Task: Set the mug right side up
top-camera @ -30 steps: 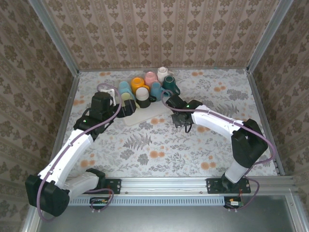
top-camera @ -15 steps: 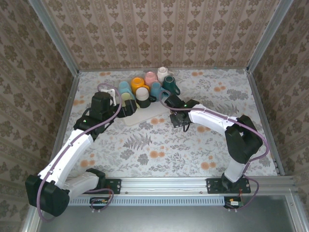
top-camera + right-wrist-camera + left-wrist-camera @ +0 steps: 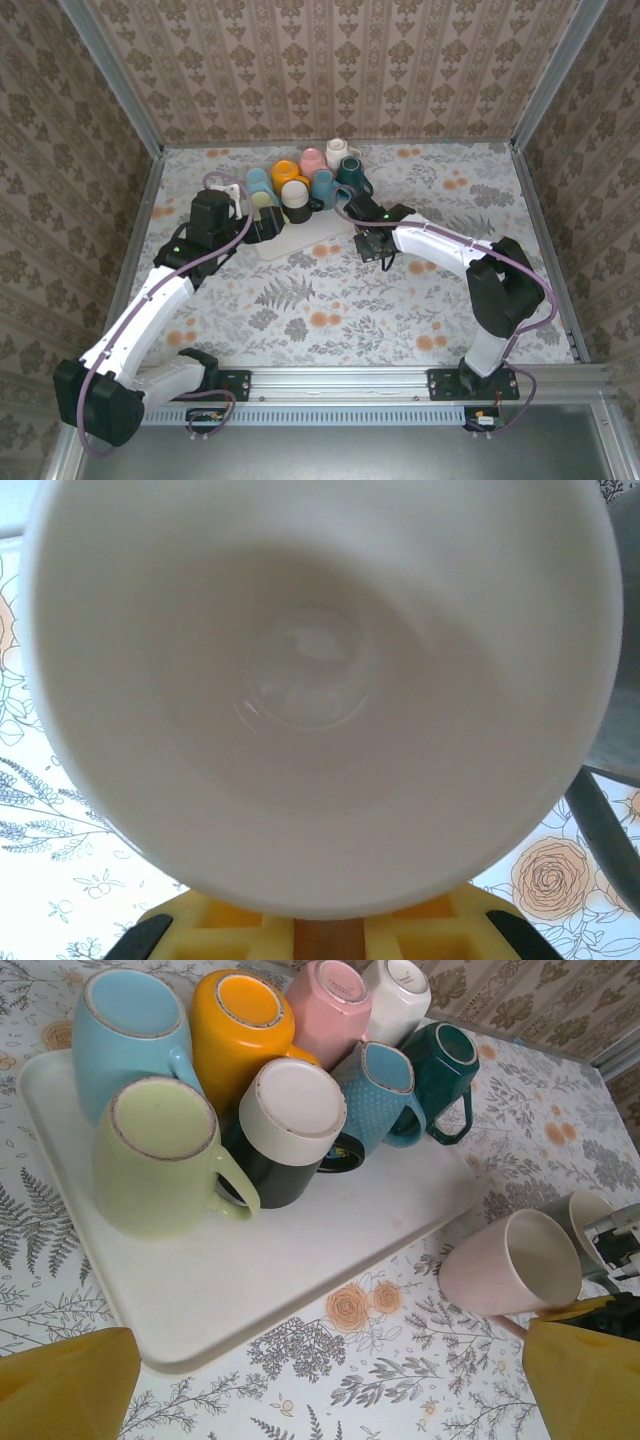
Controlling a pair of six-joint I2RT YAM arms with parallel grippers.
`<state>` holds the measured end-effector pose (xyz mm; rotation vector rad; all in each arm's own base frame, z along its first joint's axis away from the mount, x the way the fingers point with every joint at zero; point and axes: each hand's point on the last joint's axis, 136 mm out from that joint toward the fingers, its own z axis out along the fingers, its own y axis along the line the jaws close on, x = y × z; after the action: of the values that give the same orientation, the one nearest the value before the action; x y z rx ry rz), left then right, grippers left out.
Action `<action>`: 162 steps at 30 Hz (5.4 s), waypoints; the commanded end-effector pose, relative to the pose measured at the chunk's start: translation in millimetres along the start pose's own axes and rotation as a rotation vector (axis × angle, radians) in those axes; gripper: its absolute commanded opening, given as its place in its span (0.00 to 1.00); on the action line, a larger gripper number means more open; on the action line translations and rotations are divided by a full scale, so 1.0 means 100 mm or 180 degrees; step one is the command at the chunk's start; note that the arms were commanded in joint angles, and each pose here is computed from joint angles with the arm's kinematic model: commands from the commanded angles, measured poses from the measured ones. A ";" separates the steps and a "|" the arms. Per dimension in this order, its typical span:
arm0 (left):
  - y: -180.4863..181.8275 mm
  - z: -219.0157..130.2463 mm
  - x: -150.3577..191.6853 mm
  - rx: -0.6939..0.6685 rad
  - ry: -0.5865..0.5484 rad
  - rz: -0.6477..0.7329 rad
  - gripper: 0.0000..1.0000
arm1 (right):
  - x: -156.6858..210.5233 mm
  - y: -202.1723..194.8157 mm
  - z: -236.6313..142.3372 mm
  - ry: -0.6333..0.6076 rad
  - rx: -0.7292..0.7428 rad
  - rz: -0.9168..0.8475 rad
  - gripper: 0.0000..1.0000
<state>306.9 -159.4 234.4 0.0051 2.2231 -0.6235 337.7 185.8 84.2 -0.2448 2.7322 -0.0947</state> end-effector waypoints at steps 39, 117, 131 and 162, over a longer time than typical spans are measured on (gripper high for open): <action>0.58 0.29 0.06 -0.1654 0.0585 -0.1635 1.00 | -0.19 0.13 -1.38 -0.1282 -0.0629 0.0382 0.51; 0.65 0.72 -0.48 -0.1125 0.0465 -0.1798 0.56 | 0.11 0.24 -1.72 -0.1683 -0.1227 0.0333 0.51; -1.19 -0.68 -1.20 0.2659 -0.1549 -0.0056 0.52 | -0.13 0.76 -2.61 -0.2074 -0.2753 0.0184 0.49; -1.85 -1.18 -0.64 0.4032 -0.1402 0.0314 0.48 | -0.72 0.91 -3.06 -0.1936 -0.4246 0.0223 0.57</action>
<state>251.0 -265.8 382.2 0.4472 1.3141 -1.6994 273.0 291.1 362.7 -0.3661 1.8452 1.4529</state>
